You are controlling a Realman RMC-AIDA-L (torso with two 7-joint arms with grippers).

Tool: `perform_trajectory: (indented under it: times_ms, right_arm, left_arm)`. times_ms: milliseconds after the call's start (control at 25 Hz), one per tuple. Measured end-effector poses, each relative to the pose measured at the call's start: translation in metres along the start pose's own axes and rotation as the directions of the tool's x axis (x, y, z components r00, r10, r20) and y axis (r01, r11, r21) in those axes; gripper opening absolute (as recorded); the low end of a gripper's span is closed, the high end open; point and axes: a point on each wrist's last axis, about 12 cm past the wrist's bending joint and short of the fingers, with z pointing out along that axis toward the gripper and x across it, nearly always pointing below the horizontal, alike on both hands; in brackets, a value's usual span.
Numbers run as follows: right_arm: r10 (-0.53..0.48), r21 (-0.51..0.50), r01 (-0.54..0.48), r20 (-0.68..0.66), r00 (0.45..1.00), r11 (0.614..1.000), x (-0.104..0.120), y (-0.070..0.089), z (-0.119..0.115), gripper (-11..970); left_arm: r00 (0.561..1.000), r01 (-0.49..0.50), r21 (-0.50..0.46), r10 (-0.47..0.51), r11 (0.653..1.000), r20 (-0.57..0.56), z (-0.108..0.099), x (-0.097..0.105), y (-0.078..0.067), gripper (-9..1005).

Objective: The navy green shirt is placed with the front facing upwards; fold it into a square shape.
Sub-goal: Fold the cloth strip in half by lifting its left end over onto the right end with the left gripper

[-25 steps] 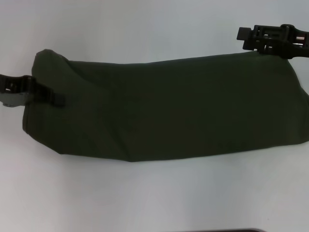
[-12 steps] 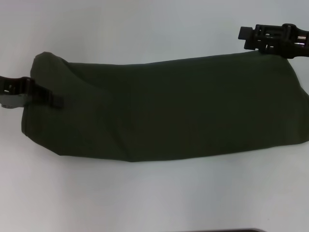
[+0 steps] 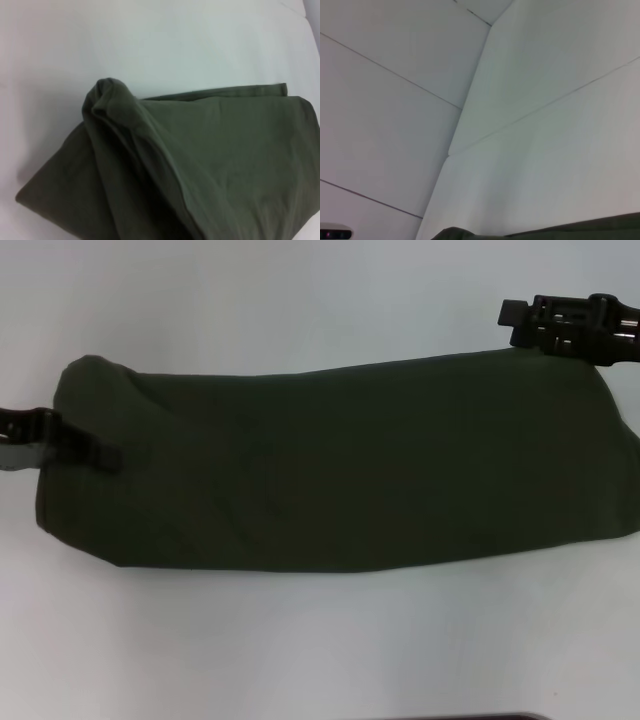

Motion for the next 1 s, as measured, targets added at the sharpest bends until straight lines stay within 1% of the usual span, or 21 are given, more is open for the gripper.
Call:
perform_trajectory:
  times_ms: [280, 680, 840, 1000]
  right_arm:
    - [0.002, 0.002, -0.002, -0.002, 1.0, 1.0, 0.0, 0.0, 0.0, 651]
    - [0.011, 0.01, -0.011, 0.0, 1.0, 1.0, 0.004, -0.003, -0.003, 651]
    - [0.012, 0.011, -0.012, -0.001, 1.0, 1.0, 0.004, -0.004, -0.004, 651]
    - [0.012, 0.01, -0.012, -0.007, 1.0, 1.0, 0.005, -0.003, -0.003, 650]
  left_arm:
    - [0.999, 0.024, -0.031, -0.023, 0.999, 0.024, -0.011, 0.005, 0.011, 151]
    - [0.998, 0.041, -0.059, -0.038, 0.997, 0.05, -0.014, 0.006, 0.017, 152]
    - [0.996, 0.047, -0.082, -0.041, 0.996, 0.076, -0.014, 0.0, 0.018, 152]
    - [0.995, 0.04, -0.104, -0.03, 0.994, 0.096, -0.012, -0.01, 0.015, 152]
